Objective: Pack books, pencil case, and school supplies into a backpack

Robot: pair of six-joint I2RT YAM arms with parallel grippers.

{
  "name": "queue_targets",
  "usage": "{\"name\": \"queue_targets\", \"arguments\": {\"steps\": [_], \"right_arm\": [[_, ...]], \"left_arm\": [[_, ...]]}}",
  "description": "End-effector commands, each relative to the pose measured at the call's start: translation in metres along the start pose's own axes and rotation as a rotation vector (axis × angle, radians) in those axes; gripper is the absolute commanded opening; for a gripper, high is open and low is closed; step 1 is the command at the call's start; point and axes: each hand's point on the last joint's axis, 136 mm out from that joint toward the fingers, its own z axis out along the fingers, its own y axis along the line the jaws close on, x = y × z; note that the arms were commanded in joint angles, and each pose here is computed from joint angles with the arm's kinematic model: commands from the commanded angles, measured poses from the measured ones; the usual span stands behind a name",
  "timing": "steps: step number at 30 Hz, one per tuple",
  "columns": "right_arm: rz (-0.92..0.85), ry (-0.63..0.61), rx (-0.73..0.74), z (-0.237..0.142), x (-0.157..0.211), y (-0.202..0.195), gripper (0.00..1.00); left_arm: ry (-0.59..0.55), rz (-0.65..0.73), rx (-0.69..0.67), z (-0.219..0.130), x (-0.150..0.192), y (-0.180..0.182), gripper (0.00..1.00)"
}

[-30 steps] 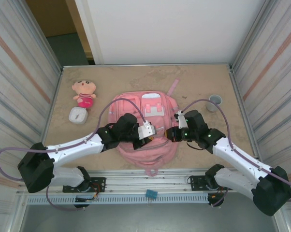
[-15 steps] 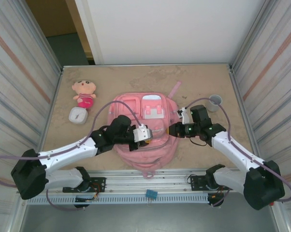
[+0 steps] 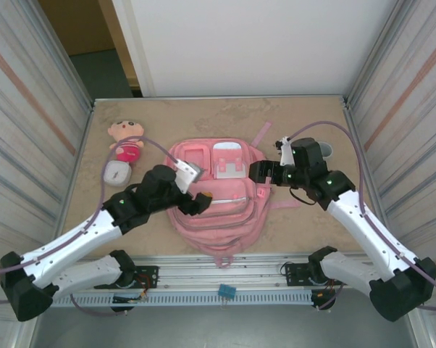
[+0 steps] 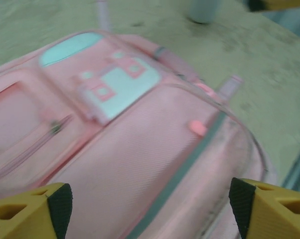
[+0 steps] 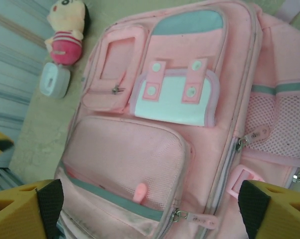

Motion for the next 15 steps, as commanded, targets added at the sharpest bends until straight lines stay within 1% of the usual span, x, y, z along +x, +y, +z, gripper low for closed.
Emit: {"name": "queue_targets", "arguments": {"steps": [1,3,5,7,9,10,13,15], "right_arm": [[-0.017,0.120,0.139,0.011,0.028,-0.019,0.92],[-0.022,0.165,0.145,0.020,0.038,-0.018,0.91],[-0.009,0.211,0.142,0.031,0.049,-0.019,0.90],[0.036,0.256,0.111,0.042,0.062,-0.017,0.89],[0.100,0.291,0.047,0.054,0.073,-0.010,0.87],[0.133,0.309,0.010,0.060,0.079,-0.004,0.86],[0.165,0.352,-0.058,0.073,0.096,0.014,0.82],[0.167,0.368,-0.091,0.079,0.105,0.027,0.78]], "left_arm": [[0.088,-0.239,-0.162,-0.012,0.024,0.036,0.86],[0.110,-0.286,-0.176,-0.011,0.035,0.042,0.87],[0.118,-0.304,-0.167,-0.008,0.042,0.042,0.86],[0.102,-0.303,-0.104,-0.001,0.042,0.033,0.85],[0.080,-0.301,-0.017,0.006,0.039,0.019,0.84],[0.074,-0.300,0.003,0.010,0.039,0.015,0.84],[0.108,-0.337,-0.060,0.018,0.050,0.024,0.85],[0.127,-0.325,-0.074,0.021,0.054,0.027,0.85]]}}
